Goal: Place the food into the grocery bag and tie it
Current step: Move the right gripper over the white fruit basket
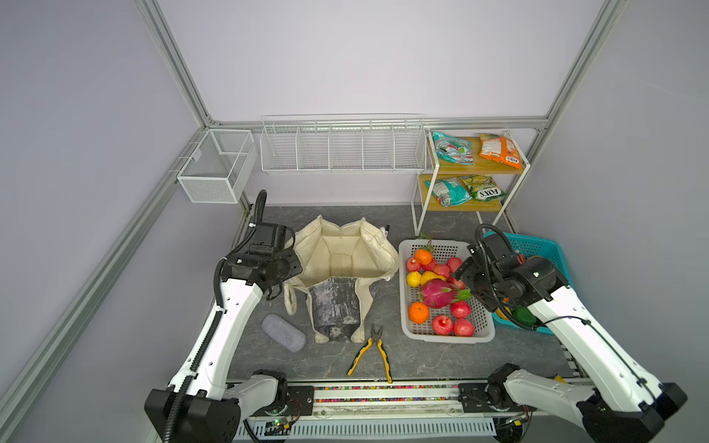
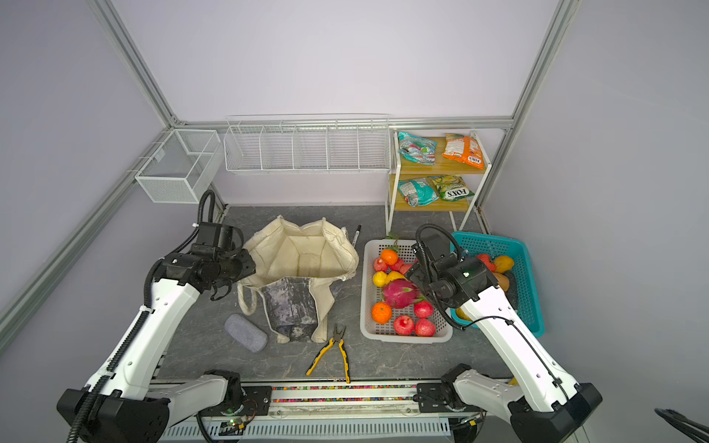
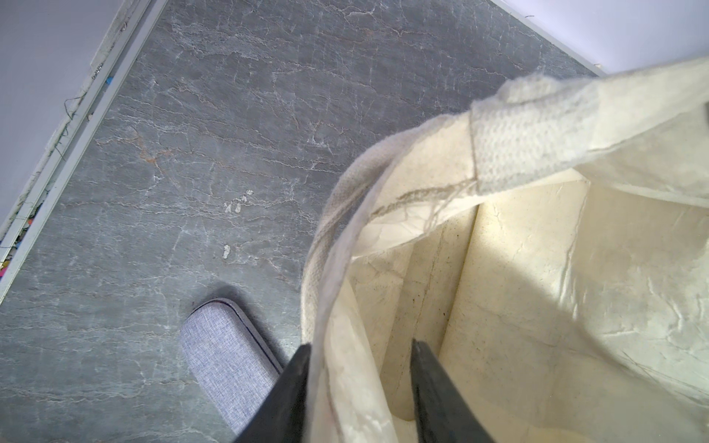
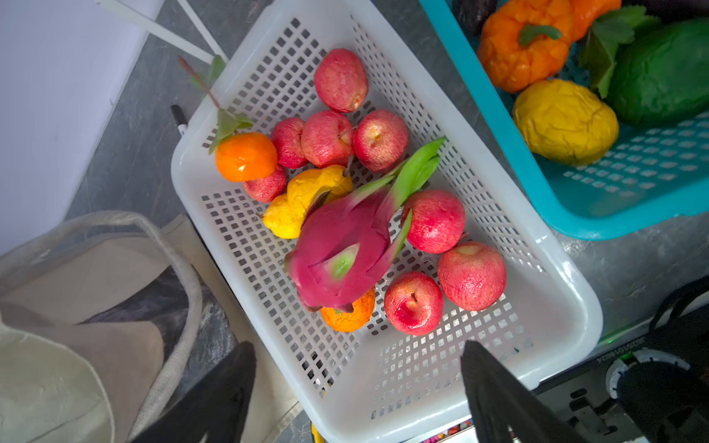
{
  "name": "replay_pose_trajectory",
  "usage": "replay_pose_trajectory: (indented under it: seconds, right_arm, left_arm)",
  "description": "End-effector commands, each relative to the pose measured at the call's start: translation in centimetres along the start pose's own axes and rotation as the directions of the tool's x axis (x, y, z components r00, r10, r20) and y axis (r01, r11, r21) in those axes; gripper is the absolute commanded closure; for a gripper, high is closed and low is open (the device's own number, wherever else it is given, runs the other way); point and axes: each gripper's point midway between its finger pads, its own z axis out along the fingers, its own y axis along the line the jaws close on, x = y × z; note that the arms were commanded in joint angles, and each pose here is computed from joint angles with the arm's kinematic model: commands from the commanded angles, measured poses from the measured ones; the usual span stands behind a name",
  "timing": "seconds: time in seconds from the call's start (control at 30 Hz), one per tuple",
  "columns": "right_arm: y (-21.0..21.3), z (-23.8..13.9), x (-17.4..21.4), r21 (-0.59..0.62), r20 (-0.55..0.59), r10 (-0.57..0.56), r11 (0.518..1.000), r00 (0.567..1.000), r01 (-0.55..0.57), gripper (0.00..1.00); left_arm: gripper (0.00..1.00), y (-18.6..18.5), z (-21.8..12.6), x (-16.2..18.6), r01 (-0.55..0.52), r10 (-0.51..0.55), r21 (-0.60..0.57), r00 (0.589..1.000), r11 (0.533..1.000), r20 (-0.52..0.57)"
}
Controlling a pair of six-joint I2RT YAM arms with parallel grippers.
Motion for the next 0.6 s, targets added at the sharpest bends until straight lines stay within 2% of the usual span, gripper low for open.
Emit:
replay_pose_trajectory:
  seconds: [0.0, 0.13, 0.17, 0.2, 0.57]
  right_arm:
    - [-1.0, 0.8, 1.1, 0.044, -0.056, 0.158, 0.987, 0.986, -0.156, 0.1]
    - [-1.8, 1.5, 1.5, 0.046, -0.065, 0.283, 0.959, 0.957, -0.28, 0.01]
    - [-1.9, 1.8, 1.5, 0.037, -0.068, 0.316, 0.949, 0.946, -0.315, 0.02]
    - [-1.9, 2.1, 1.5, 0.031, -0.075, 0.337, 0.941, 0.938, -0.336, 0.11]
    - [-1.2, 6.3, 1.3, 0.002, -0.226, 0.524, 0.843, 0.821, -0.537, 0.1]
  left_arm:
    - [0.57, 0.7, -0.4, 0.3, -0.02, 0.02, -0.026, 1.0, 0.999, -0.008]
    - [0.53, 0.6, -0.5, 0.2, -0.022, 0.022, -0.022, 1.0, 1.0, -0.002]
    - [0.52, 0.6, -0.4, 0.2, -0.022, 0.022, -0.022, 1.0, 1.0, -0.002]
    - [0.52, 0.6, -0.4, 0.2, -0.022, 0.022, -0.022, 1.0, 1.0, -0.002]
    - [0.49, 0.3, -0.5, -0.1, -0.031, 0.031, -0.015, 1.0, 0.999, -0.002]
